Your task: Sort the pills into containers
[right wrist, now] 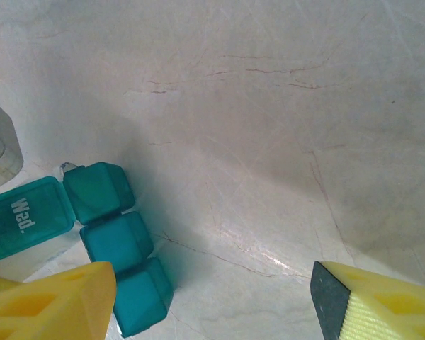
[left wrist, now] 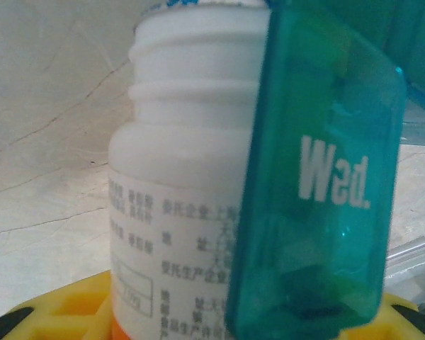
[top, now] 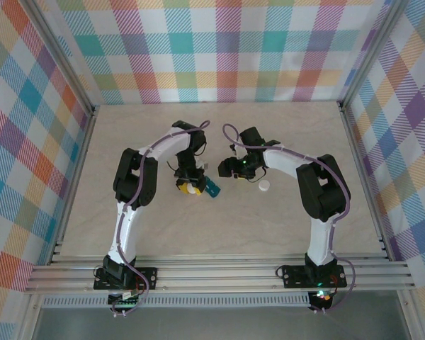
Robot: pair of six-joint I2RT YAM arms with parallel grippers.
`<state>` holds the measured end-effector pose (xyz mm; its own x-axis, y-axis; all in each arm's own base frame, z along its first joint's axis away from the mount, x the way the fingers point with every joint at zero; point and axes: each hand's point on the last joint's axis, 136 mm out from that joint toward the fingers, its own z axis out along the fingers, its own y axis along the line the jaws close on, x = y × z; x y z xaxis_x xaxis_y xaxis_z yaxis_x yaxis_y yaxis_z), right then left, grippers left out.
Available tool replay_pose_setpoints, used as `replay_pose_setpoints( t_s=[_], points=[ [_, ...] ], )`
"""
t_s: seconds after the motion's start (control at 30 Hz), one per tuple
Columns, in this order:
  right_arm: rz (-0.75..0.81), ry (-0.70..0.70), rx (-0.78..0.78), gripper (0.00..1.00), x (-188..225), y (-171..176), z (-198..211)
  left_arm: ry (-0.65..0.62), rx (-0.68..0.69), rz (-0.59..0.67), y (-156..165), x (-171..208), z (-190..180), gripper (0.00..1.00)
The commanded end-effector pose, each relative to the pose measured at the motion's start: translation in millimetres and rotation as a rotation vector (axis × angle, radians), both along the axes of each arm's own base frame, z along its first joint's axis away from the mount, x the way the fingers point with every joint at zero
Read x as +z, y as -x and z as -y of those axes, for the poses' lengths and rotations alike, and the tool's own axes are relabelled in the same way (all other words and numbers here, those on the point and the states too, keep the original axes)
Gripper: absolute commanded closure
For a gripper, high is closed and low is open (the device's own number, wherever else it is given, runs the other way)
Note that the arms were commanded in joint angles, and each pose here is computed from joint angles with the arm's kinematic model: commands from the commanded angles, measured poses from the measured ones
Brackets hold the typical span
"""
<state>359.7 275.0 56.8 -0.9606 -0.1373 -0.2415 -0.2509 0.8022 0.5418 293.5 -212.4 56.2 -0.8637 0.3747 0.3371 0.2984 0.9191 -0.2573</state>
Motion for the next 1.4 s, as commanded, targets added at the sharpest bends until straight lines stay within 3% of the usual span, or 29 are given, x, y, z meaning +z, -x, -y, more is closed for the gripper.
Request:
replay_pose_setpoints(
  t_s=[0.0,0.43,1.03,1.37],
  points=[
    [-0.005,-0.027,-0.003,0.26,4,-1,-2,0.006,-0.007,0.021,3,17,2,1.00],
    [-0.007,-0.030,-0.001,0.26,4,-1,-2,0.008,-0.015,0.071,-17,26,7,1.00],
    [0.019,-0.082,0.032,0.26,26,-3,-11,0.070,-0.011,0.073,-10,25,19,1.00],
    [-0.024,-0.085,-0.012,0.26,23,13,-2,0.101,-0.017,0.085,-8,25,22,1.00]
  ],
)
